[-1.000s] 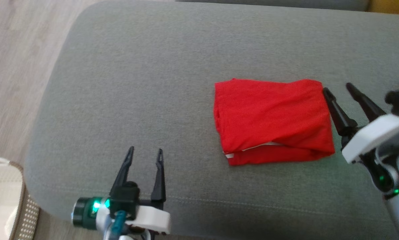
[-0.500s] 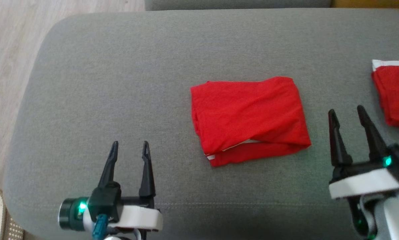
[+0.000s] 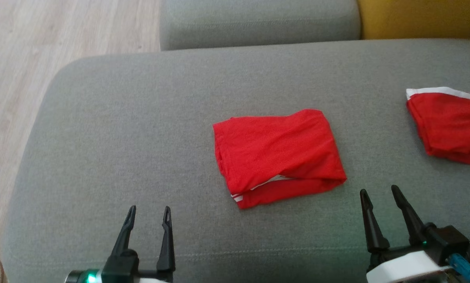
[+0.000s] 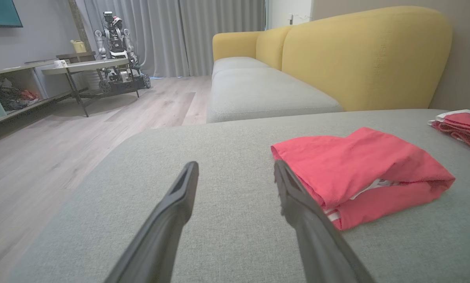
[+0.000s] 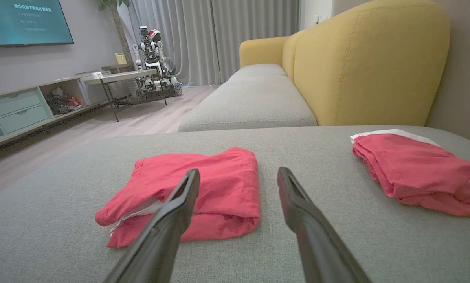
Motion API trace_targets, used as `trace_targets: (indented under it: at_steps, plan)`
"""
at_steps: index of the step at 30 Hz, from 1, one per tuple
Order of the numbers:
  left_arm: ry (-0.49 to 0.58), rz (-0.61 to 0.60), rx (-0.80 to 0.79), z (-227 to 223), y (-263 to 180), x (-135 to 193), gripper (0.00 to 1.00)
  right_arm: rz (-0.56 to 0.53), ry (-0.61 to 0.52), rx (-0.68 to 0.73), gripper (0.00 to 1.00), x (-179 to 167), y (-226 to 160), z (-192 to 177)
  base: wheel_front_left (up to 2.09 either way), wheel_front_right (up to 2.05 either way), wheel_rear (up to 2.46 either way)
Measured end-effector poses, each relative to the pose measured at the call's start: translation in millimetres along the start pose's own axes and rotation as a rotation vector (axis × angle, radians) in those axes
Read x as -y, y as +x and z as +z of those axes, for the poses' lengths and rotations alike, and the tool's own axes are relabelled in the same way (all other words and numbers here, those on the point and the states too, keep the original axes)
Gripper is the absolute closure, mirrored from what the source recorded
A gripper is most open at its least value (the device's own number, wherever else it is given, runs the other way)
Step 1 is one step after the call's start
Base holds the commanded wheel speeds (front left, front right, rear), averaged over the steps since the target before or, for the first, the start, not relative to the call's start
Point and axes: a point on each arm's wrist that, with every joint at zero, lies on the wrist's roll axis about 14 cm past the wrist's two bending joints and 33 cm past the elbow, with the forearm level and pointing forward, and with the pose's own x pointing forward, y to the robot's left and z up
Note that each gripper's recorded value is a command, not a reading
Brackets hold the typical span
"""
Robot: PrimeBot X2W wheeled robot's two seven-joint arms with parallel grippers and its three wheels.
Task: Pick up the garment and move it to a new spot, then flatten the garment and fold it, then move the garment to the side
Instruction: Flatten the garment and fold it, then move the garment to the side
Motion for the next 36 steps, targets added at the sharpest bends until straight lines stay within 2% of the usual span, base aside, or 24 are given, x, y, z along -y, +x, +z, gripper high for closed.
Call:
trace_targets:
  at_steps: [10, 36]
  plan:
    - [0.014, 0.0, -0.033, -11.1, -12.8, -4.9, 0.0, -0.01, 0.0, -0.005, 0.0, 0.1, -13.2, -2.0, 0.0, 0.0, 0.0]
    - [0.009, 0.044, -0.066, -21.3, -26.9, -18.2, 0.0, -0.005, 0.002, -0.013, 0.0, -3.5, -15.5, -5.1, 0.0, 0.0, 0.0]
